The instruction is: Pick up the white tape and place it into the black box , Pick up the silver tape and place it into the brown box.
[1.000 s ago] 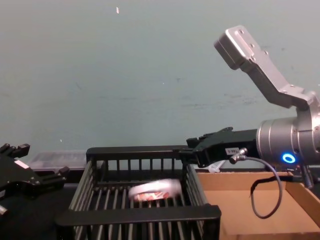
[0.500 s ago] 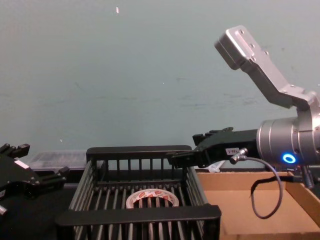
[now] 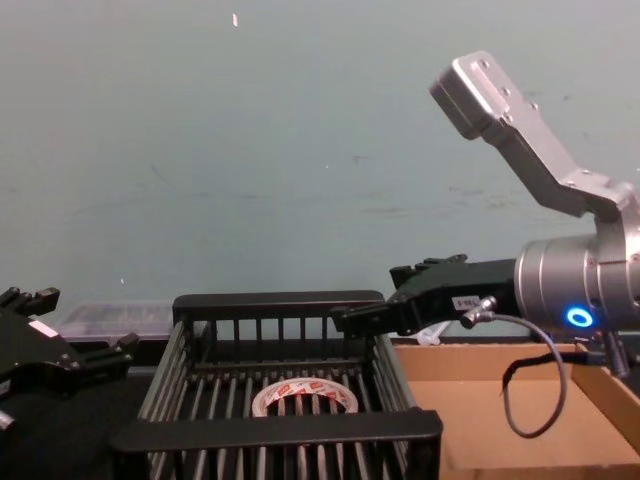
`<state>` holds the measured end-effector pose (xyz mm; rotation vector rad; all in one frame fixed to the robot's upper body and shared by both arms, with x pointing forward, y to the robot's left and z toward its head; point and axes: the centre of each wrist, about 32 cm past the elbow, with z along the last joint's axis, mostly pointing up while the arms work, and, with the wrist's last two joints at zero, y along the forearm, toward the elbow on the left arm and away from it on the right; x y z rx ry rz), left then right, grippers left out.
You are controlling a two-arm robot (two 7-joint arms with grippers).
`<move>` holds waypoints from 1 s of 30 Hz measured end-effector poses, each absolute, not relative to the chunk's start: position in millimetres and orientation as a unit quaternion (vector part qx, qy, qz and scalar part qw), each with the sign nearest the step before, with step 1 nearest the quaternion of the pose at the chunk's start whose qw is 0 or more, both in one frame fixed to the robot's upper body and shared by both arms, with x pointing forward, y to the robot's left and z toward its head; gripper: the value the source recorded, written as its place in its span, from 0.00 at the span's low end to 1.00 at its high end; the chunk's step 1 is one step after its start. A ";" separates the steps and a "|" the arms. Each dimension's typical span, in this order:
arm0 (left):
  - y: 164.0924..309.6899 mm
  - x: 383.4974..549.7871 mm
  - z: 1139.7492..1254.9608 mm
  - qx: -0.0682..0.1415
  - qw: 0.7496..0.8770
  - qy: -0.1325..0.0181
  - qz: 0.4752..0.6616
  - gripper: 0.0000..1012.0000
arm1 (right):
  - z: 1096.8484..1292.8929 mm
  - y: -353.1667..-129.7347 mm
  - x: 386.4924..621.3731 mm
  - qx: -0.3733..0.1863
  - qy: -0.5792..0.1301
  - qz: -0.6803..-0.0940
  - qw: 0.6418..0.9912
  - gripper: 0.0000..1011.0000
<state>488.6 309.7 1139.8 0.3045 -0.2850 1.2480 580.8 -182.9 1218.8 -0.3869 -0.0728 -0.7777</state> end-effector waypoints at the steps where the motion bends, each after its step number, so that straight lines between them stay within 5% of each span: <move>1: 309.7 488.6 1139.8 0.141 0.791 -0.132 0.580 0.99 | 1218.7 -183.4 580.5 -0.187 -0.035 -0.377 0.907 0.99; 11: 309.7 488.6 1139.8 0.142 0.791 -0.132 0.580 0.99 | 1222.9 -196.4 566.2 -0.172 -0.040 -0.373 0.911 0.99; 30: 309.7 488.6 1139.8 0.141 0.791 -0.132 0.580 0.99 | 1231.7 -256.4 496.5 -0.186 -0.024 -0.335 0.923 0.99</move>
